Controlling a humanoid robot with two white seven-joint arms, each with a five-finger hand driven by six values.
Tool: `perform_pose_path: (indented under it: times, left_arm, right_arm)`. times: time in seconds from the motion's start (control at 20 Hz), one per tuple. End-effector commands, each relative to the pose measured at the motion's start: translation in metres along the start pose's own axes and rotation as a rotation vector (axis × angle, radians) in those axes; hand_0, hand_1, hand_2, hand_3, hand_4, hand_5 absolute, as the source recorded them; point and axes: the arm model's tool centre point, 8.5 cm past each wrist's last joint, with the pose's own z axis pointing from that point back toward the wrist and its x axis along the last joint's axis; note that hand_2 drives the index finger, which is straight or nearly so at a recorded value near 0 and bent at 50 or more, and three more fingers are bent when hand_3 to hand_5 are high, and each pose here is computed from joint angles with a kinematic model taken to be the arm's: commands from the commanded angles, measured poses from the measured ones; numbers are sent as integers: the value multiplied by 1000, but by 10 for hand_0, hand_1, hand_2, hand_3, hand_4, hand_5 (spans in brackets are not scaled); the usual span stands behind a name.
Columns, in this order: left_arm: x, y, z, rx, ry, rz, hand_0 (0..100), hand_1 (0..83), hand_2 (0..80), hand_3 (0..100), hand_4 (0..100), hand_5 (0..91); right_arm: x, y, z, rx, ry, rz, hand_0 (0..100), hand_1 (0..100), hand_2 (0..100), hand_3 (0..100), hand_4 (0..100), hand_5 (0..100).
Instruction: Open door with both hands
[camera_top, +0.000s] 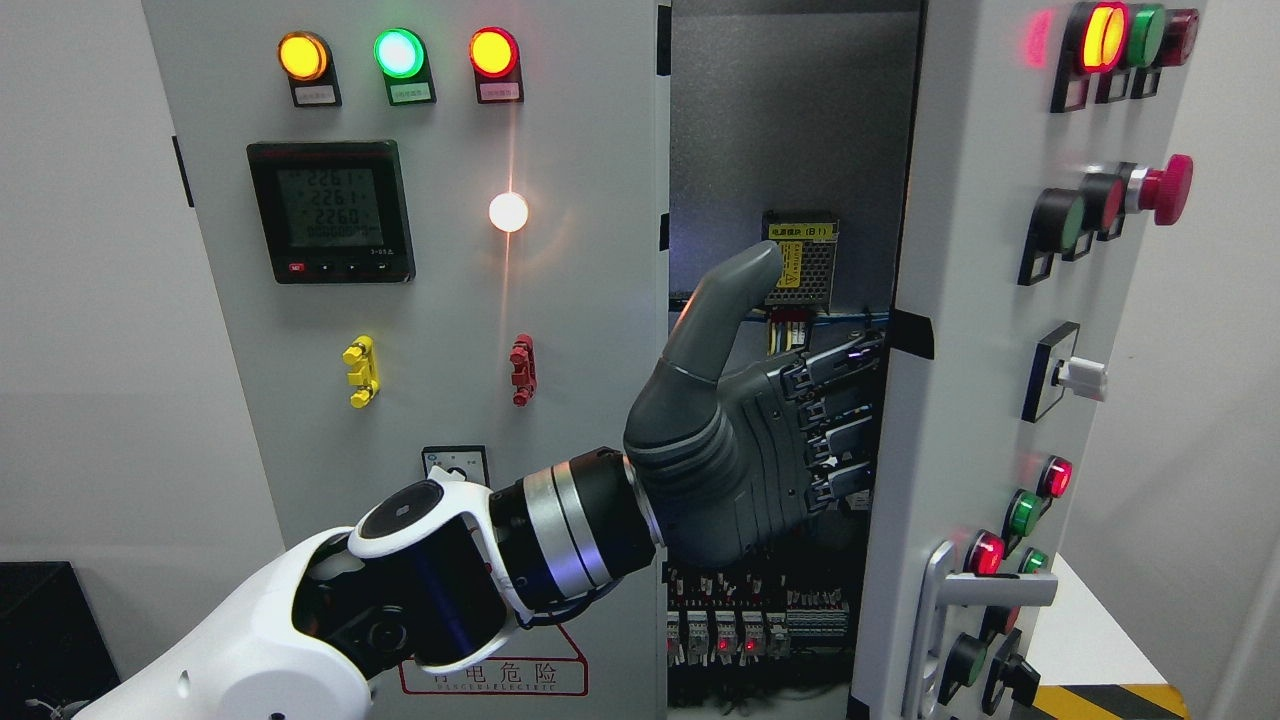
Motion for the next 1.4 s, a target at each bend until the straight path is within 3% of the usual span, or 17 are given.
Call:
perform_pose_path:
  times: [0.0,0.7,0.9,1.15,1.35]
  left_arm:
    - [-11,-12,-15,-50,13,24,0,0,0,0,0,0]
    - [-46,-35,-60,-132,57,92,0,0,0,0,0,0]
    - [-48,-46,-70,-165,52,103,0,0,0,0,0,0]
    - [-54,-54,-79,-182,52,79,0,0,0,0,0,0]
    - [-58,-62,-94,-202,50,101,0,0,0,0,0,0]
  right_arm:
    - [0,0,0,0,-1,9,191,0,0,0,0,0]
    - [0,0,0,0,-1,9,191,0,0,0,0,0]
    - [0,0,0,0,-1,9,191,0,0,0,0,0]
    - [0,0,0,0,0,9,191,0,0,0,0,0]
    - [0,0,0,0,0,9,191,0,0,0,0,0]
